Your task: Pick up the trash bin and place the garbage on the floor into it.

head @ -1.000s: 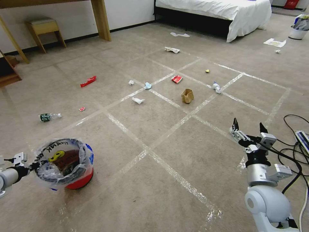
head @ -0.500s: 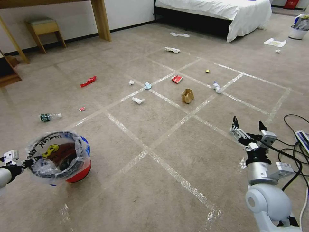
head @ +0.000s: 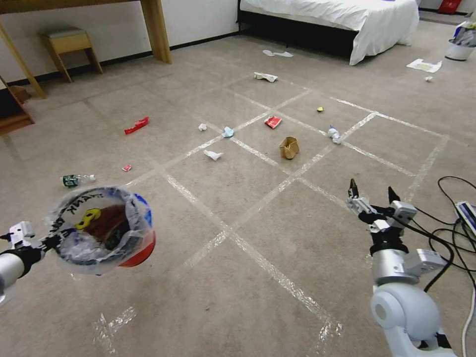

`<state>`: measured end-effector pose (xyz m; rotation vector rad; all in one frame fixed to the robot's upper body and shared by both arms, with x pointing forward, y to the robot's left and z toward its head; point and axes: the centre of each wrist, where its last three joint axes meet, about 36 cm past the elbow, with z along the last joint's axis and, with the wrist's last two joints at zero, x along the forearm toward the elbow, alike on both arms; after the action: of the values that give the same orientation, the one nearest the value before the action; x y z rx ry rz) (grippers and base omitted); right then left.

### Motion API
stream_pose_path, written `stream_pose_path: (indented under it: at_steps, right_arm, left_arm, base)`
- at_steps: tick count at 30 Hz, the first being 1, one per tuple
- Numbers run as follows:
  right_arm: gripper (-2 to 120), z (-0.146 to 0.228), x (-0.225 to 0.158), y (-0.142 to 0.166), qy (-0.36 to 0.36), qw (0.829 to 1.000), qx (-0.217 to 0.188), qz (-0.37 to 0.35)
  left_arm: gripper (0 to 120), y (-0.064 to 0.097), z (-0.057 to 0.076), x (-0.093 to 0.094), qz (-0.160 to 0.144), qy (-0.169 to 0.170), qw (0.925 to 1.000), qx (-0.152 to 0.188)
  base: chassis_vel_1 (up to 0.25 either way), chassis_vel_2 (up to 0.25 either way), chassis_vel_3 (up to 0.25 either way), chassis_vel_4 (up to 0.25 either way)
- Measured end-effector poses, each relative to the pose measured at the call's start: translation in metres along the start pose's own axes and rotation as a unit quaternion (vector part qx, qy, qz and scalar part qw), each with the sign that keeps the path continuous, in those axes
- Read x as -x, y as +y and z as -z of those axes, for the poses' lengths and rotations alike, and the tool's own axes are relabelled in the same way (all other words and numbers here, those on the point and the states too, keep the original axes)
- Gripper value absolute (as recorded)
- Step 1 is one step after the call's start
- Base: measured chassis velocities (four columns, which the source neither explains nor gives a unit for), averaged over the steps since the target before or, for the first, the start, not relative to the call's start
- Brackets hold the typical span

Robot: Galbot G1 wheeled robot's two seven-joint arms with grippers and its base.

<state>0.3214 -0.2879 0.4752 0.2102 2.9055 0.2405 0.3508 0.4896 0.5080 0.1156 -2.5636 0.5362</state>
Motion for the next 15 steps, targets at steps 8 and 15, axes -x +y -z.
stream_pose_path:
  at_steps: [8, 15]
  right_arm:
    - [100, 0.011, -0.011, -0.003, -0.006, 1.0, 0.003, 0.004]
    - [100, 0.018, -0.014, -0.002, -0.016, 1.0, 0.003, 0.01]
  left_arm:
    - [0, -0.025, -0.006, -0.013, -0.007, 0.027, 0.9994, 0.02]
    - [0, -0.036, -0.005, -0.019, -0.009, 0.033, 0.9993, 0.012]
  base:
    - [0.0, 0.0, 0.0, 0.0]
    - [0.0, 0.0, 0.0, 0.0]
